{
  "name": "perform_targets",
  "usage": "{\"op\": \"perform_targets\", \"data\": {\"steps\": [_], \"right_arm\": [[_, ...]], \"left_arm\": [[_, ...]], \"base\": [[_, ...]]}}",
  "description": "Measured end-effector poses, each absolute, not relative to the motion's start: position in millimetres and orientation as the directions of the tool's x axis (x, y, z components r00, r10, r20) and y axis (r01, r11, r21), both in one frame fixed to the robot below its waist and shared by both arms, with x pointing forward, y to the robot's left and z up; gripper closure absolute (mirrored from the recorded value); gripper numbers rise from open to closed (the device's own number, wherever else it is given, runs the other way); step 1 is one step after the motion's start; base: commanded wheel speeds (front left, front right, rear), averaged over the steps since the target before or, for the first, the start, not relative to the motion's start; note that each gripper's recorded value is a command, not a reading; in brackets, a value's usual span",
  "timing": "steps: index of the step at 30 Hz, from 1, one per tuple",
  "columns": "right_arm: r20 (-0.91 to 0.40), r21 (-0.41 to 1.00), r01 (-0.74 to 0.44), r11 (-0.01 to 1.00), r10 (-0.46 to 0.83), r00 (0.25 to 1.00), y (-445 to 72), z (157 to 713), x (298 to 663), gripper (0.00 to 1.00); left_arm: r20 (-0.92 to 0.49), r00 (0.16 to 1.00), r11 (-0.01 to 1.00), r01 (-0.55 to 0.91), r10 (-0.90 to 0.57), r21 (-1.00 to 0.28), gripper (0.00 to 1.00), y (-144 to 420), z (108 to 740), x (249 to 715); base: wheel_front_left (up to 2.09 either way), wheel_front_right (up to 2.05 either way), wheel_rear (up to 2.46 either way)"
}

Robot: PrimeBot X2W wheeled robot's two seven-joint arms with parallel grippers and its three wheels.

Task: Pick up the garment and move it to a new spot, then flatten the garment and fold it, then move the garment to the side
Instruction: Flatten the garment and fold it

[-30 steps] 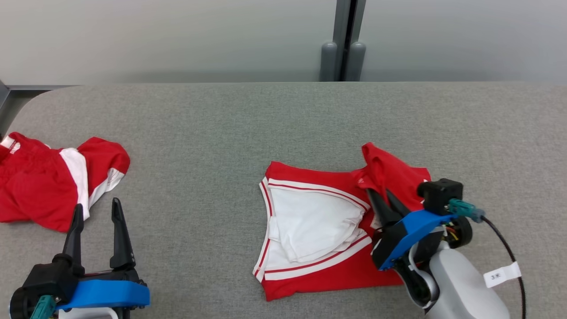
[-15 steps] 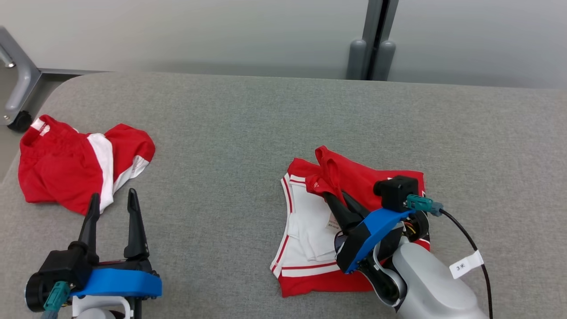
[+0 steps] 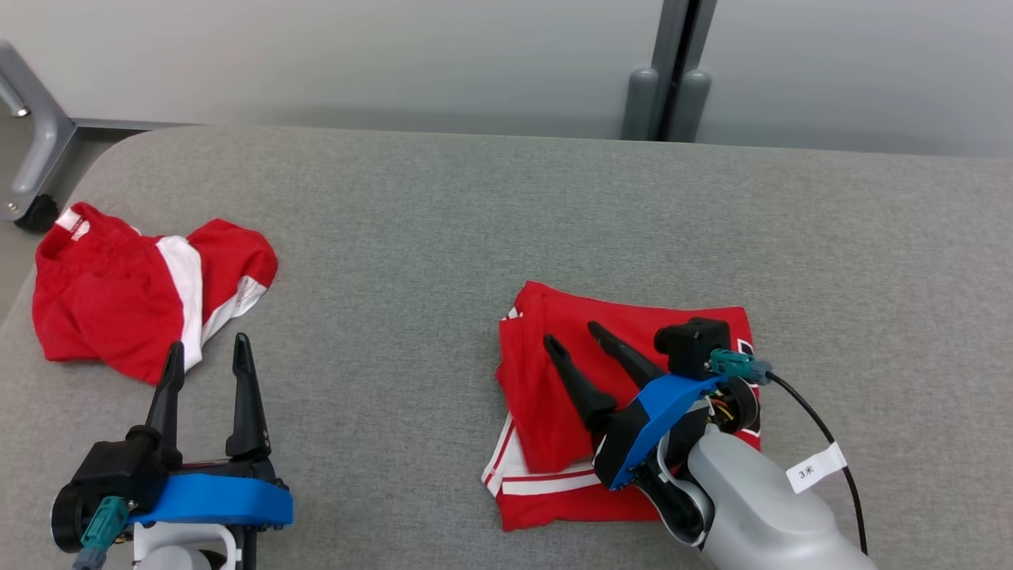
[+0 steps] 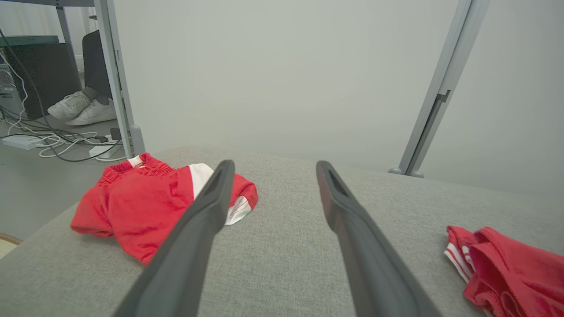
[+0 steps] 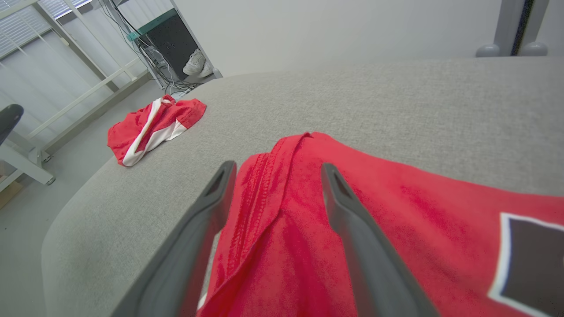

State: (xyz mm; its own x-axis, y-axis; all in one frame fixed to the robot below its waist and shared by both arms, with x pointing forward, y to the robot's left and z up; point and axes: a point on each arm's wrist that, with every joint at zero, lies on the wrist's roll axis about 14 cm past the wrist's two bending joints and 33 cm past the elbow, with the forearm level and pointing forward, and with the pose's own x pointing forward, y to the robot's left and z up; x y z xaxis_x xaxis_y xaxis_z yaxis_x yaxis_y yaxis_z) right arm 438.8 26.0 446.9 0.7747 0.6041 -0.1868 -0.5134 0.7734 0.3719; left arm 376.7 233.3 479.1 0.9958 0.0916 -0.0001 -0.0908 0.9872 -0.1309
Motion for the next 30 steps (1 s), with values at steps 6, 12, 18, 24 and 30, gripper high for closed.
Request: {"op": "perform_targets", "data": {"steps": [6, 12, 18, 24, 30], "right_arm": [[-0.142, 0.326, -0.470, 0.820, 0.534, 0.833, -3, 461, 453, 0.00], [-0.013, 0.225, -0.405, 0.886, 0.418, 0.908, -62, 502, 472, 0.00], [0.082, 0.184, -0.299, 0.936, 0.289, 0.954, -112, 520, 456, 0.00], [0.110, 0.161, -0.206, 0.965, 0.189, 0.976, -141, 521, 435, 0.00], [0.090, 0.148, -0.136, 0.980, 0.124, 0.988, -158, 512, 413, 0.00]], "left_arm": [[0.006, 0.998, 0.989, -0.063, 0.065, -0.136, 0.00, 224, 480, 382], [0.023, 0.999, 0.990, -0.027, 0.030, -0.138, 0.00, 213, 485, 388], [0.028, 1.000, 0.991, 0.005, -0.002, -0.133, 0.00, 202, 486, 390], [0.041, 0.999, 0.992, 0.021, -0.016, -0.123, 0.00, 199, 491, 391], [0.042, 0.999, 0.993, 0.022, -0.017, -0.115, 0.00, 199, 491, 386]], "base": [[0.00, 0.00, 0.00], [0.00, 0.00, 0.00], [0.00, 0.00, 0.00], [0.00, 0.00, 0.00], [0.00, 0.00, 0.00]]}}
